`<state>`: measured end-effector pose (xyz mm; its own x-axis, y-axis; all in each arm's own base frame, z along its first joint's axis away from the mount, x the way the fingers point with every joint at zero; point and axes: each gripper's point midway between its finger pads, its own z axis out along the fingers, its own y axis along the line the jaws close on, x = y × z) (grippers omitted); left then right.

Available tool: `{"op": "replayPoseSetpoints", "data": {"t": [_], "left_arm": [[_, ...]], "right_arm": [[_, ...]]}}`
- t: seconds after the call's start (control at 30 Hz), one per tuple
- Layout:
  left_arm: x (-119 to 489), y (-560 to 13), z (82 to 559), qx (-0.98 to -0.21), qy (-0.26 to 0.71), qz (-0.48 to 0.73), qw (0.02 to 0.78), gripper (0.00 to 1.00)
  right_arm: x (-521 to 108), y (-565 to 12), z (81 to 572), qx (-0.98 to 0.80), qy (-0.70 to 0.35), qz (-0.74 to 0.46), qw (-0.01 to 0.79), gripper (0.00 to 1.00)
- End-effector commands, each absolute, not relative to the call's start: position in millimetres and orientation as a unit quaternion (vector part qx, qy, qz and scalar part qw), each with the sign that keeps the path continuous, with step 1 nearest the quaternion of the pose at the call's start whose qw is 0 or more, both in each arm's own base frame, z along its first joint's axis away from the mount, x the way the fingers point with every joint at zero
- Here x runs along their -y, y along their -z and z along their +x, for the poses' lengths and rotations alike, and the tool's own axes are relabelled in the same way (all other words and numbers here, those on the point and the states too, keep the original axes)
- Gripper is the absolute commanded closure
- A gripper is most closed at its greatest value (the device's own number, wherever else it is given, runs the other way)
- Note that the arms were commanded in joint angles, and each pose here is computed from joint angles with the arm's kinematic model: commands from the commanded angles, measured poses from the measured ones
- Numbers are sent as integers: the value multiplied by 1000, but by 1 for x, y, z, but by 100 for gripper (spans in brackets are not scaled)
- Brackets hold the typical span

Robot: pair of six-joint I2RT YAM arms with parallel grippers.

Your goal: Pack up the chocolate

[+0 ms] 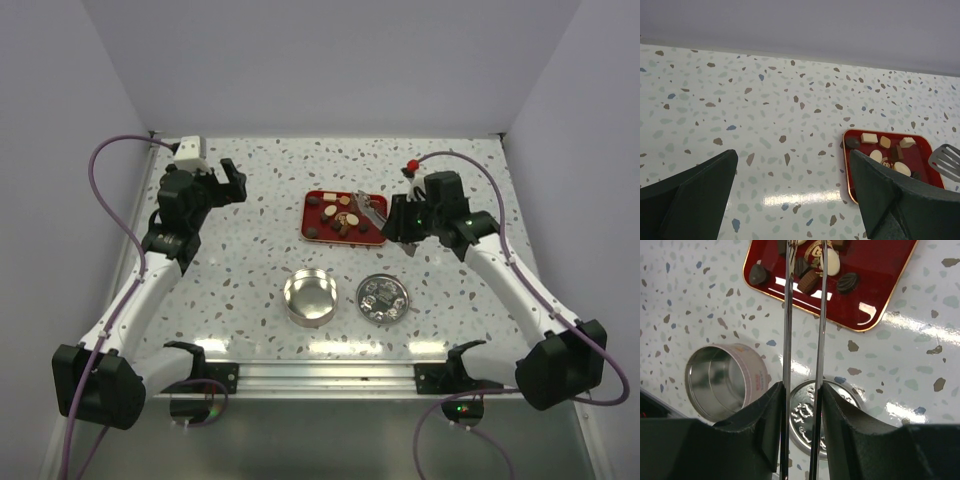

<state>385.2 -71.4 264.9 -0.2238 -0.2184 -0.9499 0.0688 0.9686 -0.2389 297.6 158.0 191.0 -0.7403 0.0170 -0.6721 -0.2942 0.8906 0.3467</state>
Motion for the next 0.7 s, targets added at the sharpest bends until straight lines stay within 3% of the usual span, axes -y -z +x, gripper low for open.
{"op": "replayPoseSetpoints", "data": {"t": [0.0, 0.67], "left_arm": [[69, -275, 387, -763, 116, -55, 634, 0], [71, -275, 388, -763, 122, -55, 632, 0]], "right_arm": [[-159, -181, 294, -912, -202, -94, 343, 62], [-143, -145, 274, -938, -130, -93, 307, 60]]}}
